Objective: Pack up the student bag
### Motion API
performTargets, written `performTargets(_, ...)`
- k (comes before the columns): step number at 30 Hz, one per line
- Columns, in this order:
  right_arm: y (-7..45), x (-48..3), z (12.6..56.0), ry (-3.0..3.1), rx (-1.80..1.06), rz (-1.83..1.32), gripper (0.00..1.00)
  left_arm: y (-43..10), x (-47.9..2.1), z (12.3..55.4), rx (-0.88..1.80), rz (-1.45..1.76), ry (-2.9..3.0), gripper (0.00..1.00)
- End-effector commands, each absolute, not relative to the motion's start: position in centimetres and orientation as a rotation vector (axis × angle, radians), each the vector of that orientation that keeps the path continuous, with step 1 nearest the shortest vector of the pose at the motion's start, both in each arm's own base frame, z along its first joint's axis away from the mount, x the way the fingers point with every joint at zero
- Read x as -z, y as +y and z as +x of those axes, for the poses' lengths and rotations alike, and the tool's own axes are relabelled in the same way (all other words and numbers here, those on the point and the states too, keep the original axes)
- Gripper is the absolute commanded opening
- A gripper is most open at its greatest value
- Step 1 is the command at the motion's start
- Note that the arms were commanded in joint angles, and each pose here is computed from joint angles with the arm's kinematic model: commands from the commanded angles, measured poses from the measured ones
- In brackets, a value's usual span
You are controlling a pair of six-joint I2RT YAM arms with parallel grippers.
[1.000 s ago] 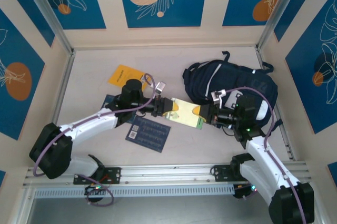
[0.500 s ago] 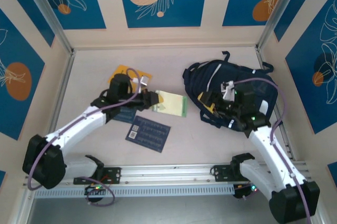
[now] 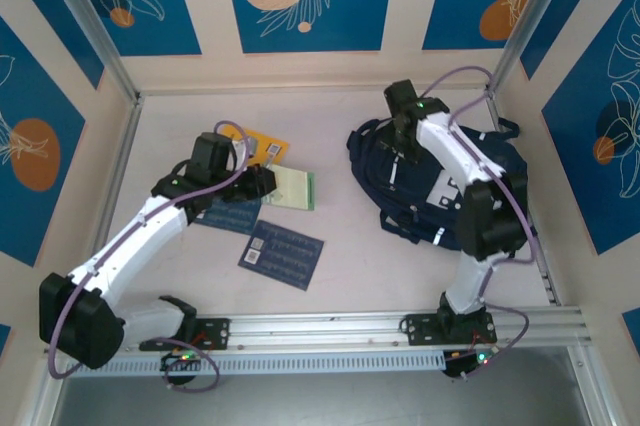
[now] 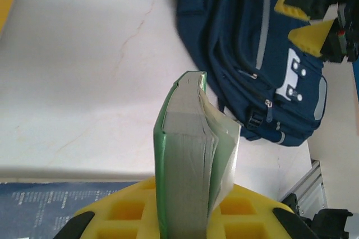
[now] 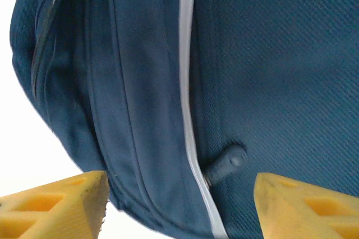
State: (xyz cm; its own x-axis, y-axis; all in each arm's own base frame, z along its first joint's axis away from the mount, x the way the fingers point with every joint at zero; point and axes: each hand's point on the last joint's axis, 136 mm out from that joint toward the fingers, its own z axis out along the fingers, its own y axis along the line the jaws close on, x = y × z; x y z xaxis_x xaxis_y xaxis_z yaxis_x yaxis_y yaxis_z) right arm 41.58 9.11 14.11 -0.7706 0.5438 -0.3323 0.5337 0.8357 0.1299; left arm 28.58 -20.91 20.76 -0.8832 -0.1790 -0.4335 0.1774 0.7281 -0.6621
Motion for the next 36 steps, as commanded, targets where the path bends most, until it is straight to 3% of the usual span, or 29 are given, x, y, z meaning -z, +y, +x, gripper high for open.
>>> performTargets(1, 7.6, -12.6, 41.4, 2.737, 0.201, 0.846, 0.79, -21.3, -20.7, 28.9, 1.113, -0.025, 2.439, 0.00)
performTargets(6, 8.9, -10.1, 43.3, 2.817, 0.217, 0.828, 0.86, -21.3, -20.6, 29.3, 1.173, -0.056, 2.441, 0.00)
performTargets(11, 10.1, -8.2, 43.8, 2.843, 0.152, 0.793, 0.75, -21.3, -20.6, 29.3, 1.183, -0.062, 2.437, 0.00)
performTargets(14, 10.1, -7.3, 43.6, 2.858, 0.156, 0.783, 0.59, -21.4, -20.5, 29.3, 1.194, -0.065, 2.436, 0.00)
performTargets(19, 9.7, -7.7, 43.1, 2.845, 0.125, 0.739, 0.05, -21.3, -20.2, 29.4, 1.190, -0.074, 2.442, 0.00)
performTargets(20, 9.8, -8.2, 43.0, 2.836, 0.105, 0.717, 0.00, -21.4, -20.2, 29.4, 1.192, -0.072, 2.442, 0.00)
performTargets(29, 10.9, -14.8, 39.2, 2.721, -0.126, 0.329, 0.00, -21.4, -19.9, 29.5, 1.185, -0.065, 2.453, 0.00)
performTargets(36, 13.4, -21.0, 32.8, 2.487, -0.620, -0.007, 0.00, -22.9, -21.7, 29.0, 1.184, 0.064, 2.438, 0.00)
